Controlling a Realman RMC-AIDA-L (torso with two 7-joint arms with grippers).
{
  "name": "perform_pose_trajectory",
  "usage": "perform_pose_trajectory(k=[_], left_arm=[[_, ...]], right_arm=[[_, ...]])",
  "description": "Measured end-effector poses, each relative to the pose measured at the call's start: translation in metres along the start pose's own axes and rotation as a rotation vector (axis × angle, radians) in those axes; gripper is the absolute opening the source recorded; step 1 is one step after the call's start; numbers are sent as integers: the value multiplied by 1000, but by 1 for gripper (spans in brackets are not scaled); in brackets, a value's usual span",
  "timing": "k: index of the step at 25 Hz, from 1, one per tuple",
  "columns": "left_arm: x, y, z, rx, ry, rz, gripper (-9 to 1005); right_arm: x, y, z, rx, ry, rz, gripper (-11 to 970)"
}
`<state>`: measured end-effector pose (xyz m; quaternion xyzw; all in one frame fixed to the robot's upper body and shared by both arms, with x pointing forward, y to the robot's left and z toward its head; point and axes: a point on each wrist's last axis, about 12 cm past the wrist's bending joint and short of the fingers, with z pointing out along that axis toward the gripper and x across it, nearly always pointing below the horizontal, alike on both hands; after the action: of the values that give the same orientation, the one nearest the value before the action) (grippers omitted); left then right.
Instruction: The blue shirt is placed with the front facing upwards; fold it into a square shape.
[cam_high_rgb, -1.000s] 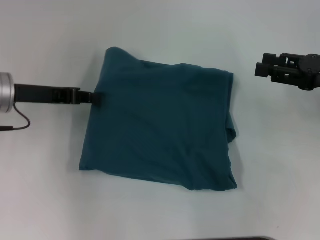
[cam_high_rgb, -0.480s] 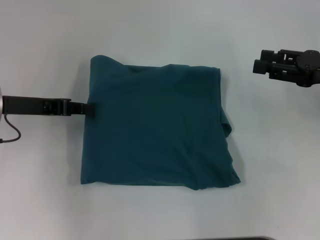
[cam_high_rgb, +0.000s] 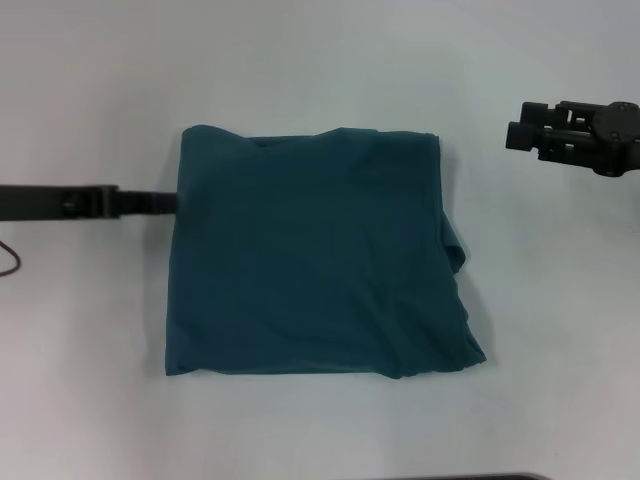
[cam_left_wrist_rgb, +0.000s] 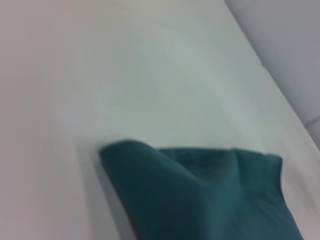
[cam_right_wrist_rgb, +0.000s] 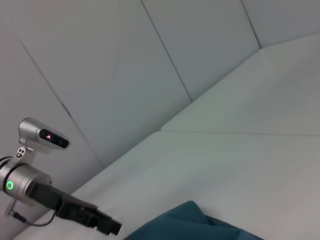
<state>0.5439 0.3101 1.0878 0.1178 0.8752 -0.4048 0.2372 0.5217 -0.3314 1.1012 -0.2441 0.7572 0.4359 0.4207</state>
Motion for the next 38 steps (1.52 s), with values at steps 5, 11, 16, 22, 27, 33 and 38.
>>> perform_pose_trajectory(k=[5, 11, 16, 22, 27, 33, 38], left_arm=[[4, 0, -20, 16, -78, -3, 423], [18, -11, -27, 131, -104, 27, 654], [27, -15, -21, 167, -98, 41, 769], [33, -21, -16, 218, -78, 70, 861], [39, -24, -9, 257, -51, 76, 890], [46, -26, 7, 299, -47, 79, 889], [49, -26, 24, 274, -26, 96, 888]], right_arm=[[3, 3, -6, -28, 49, 62, 609], [9, 6, -9, -46, 192, 181, 613], [10, 8, -9, -47, 258, 257, 612], [15, 9, -10, -53, 273, 271, 610], [23, 12, -5, -72, 325, 295, 609], [36, 15, 3, -97, 378, 356, 608], [42, 15, 10, -94, 384, 385, 607]])
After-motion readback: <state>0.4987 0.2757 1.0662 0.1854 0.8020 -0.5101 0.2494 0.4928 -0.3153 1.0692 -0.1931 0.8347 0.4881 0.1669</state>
